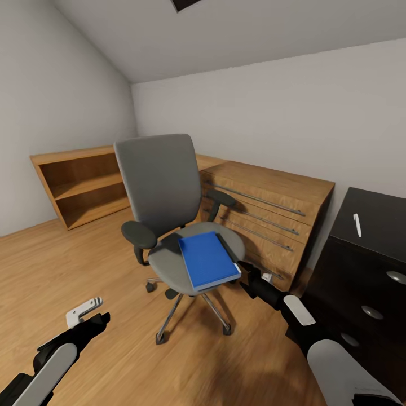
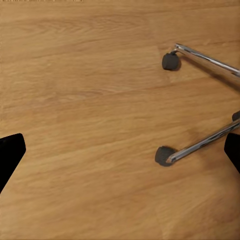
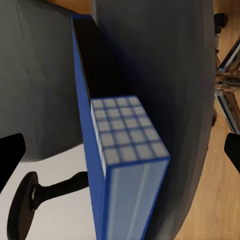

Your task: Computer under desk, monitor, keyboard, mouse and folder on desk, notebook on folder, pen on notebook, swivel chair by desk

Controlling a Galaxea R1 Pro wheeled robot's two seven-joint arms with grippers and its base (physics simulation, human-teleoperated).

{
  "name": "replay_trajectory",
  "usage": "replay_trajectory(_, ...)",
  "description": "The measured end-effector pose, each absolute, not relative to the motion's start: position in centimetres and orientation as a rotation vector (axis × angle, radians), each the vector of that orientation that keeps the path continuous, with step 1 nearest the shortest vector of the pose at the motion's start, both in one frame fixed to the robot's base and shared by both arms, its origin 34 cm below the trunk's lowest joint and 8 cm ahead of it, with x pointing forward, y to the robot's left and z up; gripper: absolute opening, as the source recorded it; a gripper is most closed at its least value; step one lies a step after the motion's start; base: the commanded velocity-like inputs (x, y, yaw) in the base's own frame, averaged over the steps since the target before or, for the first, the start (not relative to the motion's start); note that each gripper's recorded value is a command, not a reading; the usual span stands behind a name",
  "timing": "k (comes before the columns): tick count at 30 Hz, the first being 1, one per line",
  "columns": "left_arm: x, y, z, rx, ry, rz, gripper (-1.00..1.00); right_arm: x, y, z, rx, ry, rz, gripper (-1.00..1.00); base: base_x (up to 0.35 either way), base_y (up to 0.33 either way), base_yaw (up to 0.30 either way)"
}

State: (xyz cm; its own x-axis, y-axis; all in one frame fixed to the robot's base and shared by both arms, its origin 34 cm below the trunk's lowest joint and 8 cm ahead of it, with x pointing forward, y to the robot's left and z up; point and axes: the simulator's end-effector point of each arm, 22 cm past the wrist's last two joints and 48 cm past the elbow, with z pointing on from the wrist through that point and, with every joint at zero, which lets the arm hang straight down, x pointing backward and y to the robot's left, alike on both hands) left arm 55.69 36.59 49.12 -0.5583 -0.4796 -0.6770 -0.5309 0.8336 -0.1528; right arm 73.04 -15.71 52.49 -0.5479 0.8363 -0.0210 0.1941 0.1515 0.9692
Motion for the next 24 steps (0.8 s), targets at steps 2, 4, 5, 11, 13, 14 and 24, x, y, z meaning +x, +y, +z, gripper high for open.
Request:
replay_trajectory(2, 55.68, 36.59, 49.11, -0.734, 2.261, 0.088, 1.0, 73.04, -15.71, 52.47, 0.981, 1.852, 1.424, 1.0, 0.015, 0.0, 0.0)
replay_trajectory(4, 55.68, 36.58, 49.1, -0.734, 2.261, 0.088, 1.0, 73.04, -15.71, 52.47, 0.981, 1.852, 1.424, 1.0, 0.007, 0.0, 0.0)
replay_trajectory(5, 55.68, 36.58, 49.09, -0.734, 2.261, 0.088, 1.0, 73.03, -15.71, 52.46, 0.981, 1.852, 1.424, 1.0, 0.004, 0.0, 0.0)
replay_trajectory(11, 55.67, 36.56, 49.08, -0.734, 2.262, 0.086, 1.0, 73.04, -15.71, 52.47, 0.981, 1.852, 1.424, 1.0, 0.001, 0.0, 0.0)
replay_trajectory(13, 55.67, 36.55, 49.08, -0.734, 2.262, 0.086, 1.0, 73.03, -15.71, 52.46, 0.981, 1.852, 1.424, 1.0, 0.0, 0.0, 0.0)
replay_trajectory(14, 55.67, 36.55, 49.07, -0.735, 2.262, 0.086, 1.0, 73.03, -15.71, 52.46, 0.981, 1.852, 1.424, 1.0, 0.0, 0.0, 0.0)
replay_trajectory(24, 55.67, 36.55, 49.08, -0.734, 2.262, 0.086, 1.0, 72.99, -15.42, 52.41, 0.981, 1.856, 1.426, 1.0, 0.0, 0.0, 0.0)
